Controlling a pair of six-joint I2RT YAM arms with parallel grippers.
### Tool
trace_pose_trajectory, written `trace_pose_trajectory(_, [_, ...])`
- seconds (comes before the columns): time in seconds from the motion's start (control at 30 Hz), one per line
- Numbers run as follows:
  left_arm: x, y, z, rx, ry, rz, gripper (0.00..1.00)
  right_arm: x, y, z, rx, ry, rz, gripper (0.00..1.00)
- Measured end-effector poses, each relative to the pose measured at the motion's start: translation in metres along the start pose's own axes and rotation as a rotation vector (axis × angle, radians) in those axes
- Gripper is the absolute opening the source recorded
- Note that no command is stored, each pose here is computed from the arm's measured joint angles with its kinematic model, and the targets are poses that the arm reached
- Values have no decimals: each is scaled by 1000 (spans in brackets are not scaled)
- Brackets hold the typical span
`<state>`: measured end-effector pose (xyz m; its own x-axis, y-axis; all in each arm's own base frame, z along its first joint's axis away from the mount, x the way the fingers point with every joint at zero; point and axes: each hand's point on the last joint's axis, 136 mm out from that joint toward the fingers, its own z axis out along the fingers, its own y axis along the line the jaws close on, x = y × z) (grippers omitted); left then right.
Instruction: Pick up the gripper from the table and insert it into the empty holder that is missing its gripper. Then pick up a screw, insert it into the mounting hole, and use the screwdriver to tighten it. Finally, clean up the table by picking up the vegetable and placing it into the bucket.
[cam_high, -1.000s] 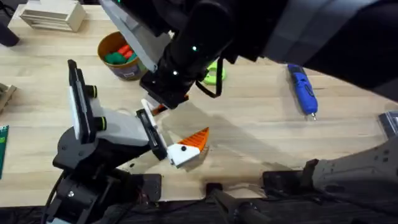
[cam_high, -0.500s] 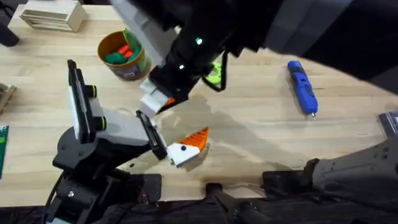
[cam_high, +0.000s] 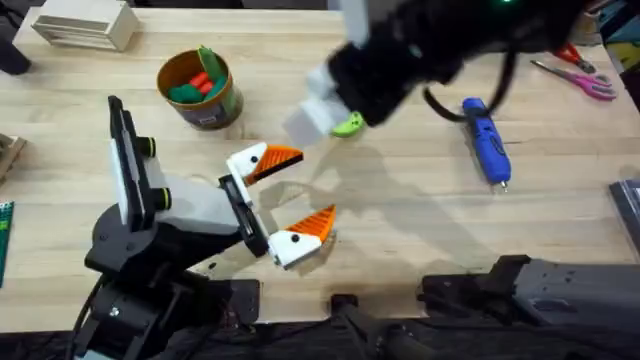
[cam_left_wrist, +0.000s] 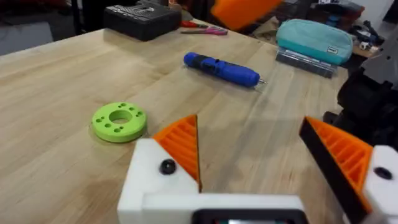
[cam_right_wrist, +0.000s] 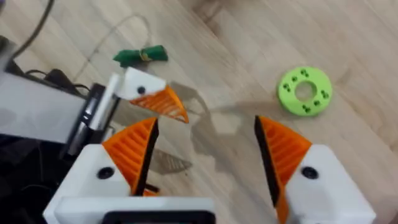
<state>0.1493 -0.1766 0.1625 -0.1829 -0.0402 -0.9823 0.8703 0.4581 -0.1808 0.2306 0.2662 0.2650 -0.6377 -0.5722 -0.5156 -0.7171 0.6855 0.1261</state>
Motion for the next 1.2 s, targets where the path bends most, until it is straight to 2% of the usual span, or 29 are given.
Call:
trace_pose_trajectory(0.1, [0, 0, 0, 0, 0, 0, 987, 21, -8, 2, -10, 25, 43, 908])
trace_pose_trajectory(0.13, [0, 0, 0, 0, 0, 0, 988, 41, -13, -2, -27, 21, 81, 908])
trace_pose_trajectory(0.17, [0, 0, 0, -1, 0, 0, 992, 47, -13, -6, -31, 6, 91, 908])
trace_pose_trajectory(0.23, [0, 0, 0, -2, 0, 0, 932, 58, -14, -18, -36, -31, 111, 908])
trace_pose_trajectory(0.33, [0, 1, 0, -4, -1, 2, 689, 74, -13, -41, -41, -106, 136, 908])
trace_pose_trajectory(0.43, [0, 1, 0, -5, -2, 2, 236, 92, -10, -56, -50, -158, 162, 910])
trace_pose_trajectory(0.47, [0, 1, 0, -5, -2, 6, 8, 110, -9, -62, -54, -189, 194, 910])
trace_pose_trajectory(0.63, [0, 1, 0, -5, -2, 6, 5, 130, -18, -59, -32, -198, 282, 909])
trace_pose_trajectory(0.77, [0, 1, 0, -5, -2, 6, 5, 138, -40, -51, 33, -180, 377, 913])
trace_pose_trajectory(0.9, [0, 1, 0, -5, -2, 6, 5, 143, -79, -46, 160, -158, 482, 986])
trace_pose_trajectory(1.2, [0, 1, 0, -5, -2, 6, 5, 177, -190, -11, 354, 58, 687, 989])
